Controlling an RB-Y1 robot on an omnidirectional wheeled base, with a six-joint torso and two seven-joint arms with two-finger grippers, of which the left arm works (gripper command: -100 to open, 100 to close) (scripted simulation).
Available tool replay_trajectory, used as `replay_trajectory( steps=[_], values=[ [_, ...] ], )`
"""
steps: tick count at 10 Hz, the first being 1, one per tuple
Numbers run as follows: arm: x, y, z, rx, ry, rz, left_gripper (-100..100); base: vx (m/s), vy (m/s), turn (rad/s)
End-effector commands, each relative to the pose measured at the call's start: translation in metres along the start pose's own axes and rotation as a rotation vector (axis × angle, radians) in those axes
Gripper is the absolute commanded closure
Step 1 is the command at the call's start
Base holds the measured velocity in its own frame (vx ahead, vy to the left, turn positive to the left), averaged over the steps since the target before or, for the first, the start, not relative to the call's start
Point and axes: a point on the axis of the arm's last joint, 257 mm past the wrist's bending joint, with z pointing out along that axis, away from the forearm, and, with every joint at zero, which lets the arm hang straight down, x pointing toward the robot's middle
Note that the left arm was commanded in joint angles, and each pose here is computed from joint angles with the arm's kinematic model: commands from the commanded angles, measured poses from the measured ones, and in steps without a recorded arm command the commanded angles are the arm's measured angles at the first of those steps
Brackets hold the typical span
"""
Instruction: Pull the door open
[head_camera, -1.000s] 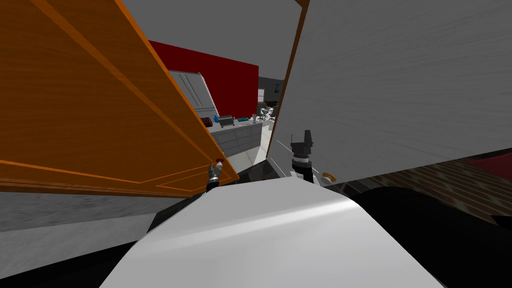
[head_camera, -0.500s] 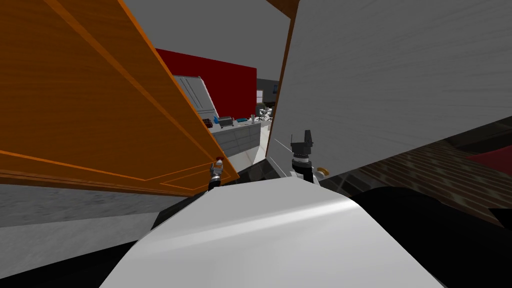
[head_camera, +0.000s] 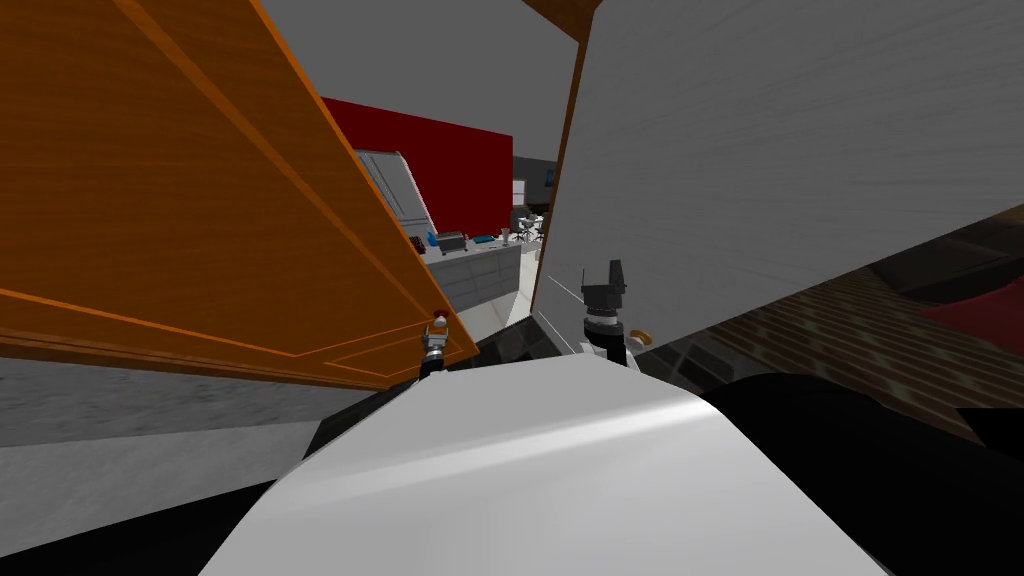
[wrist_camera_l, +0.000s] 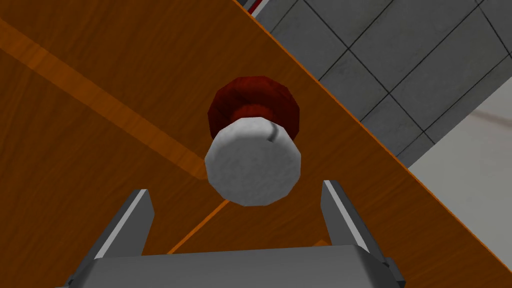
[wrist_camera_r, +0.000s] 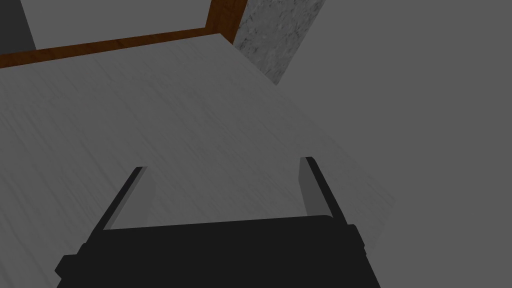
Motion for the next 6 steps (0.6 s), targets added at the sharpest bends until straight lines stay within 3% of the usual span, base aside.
replay_trajectory(
  steps=[1,6],
  values=[
    [0.0030,0.0032,0.0018,0.000,-0.001,-0.065,-100,-0.050,0.004,-0.012],
    [0.0118,0.0119,0.0060,-0.002,-0.004,-0.229,-100,-0.069,0.010,-0.012]
  ],
)
